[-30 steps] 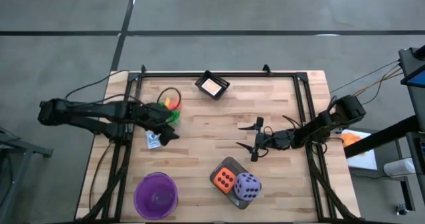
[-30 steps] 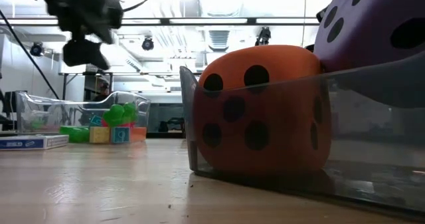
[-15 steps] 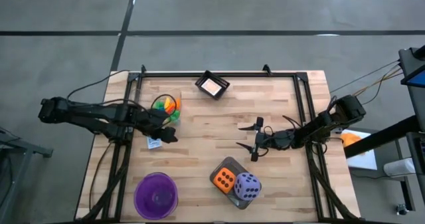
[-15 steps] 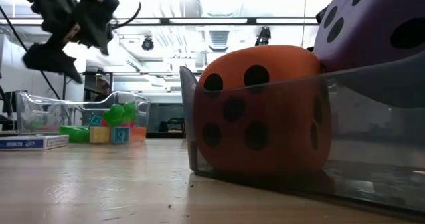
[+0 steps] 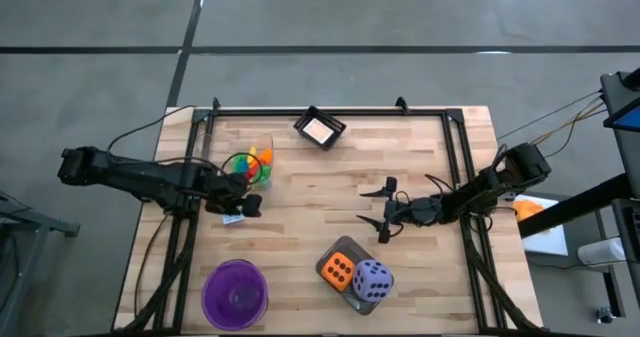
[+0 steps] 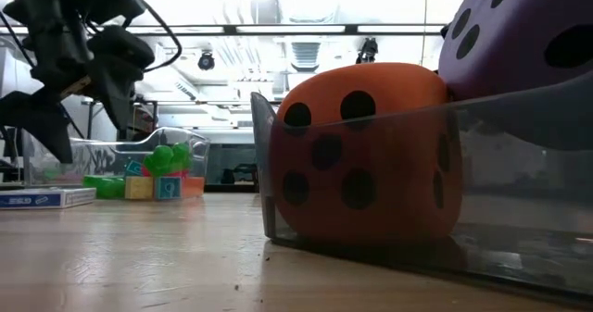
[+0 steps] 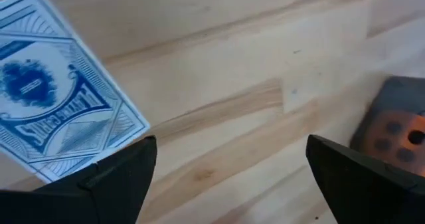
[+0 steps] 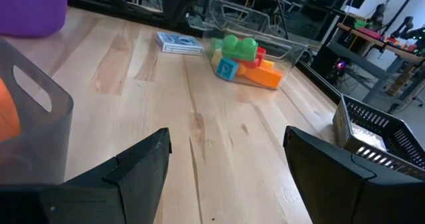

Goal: Pick & Place Toys
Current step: Put the blue playing card box into the black bin

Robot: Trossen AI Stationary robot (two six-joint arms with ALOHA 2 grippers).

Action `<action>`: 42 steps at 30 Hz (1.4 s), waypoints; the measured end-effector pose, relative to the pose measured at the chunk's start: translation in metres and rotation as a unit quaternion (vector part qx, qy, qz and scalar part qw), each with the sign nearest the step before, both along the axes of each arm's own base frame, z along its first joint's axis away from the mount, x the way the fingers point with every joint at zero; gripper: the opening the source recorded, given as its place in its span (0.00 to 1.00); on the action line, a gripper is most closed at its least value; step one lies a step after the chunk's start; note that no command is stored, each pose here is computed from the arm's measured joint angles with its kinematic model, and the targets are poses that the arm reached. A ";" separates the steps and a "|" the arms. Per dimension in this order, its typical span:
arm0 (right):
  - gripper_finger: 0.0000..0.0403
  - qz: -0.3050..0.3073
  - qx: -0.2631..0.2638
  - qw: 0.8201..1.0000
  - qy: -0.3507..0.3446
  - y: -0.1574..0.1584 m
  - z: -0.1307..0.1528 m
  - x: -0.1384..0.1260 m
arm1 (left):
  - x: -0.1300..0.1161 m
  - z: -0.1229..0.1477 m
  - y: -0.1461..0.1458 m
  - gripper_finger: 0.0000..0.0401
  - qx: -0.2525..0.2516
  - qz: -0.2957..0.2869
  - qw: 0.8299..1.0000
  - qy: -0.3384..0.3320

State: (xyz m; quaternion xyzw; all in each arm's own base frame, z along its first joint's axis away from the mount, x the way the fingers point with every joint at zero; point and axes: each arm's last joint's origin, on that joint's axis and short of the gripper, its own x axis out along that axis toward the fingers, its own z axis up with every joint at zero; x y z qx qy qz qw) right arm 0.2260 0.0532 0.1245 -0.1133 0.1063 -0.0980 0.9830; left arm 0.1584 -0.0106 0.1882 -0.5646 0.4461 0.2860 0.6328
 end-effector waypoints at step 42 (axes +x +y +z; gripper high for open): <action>0.72 -0.003 -0.014 1.000 0.019 0.000 -0.016 0.003 | -0.022 -0.018 0.012 0.96 0.073 0.097 0.978 0.169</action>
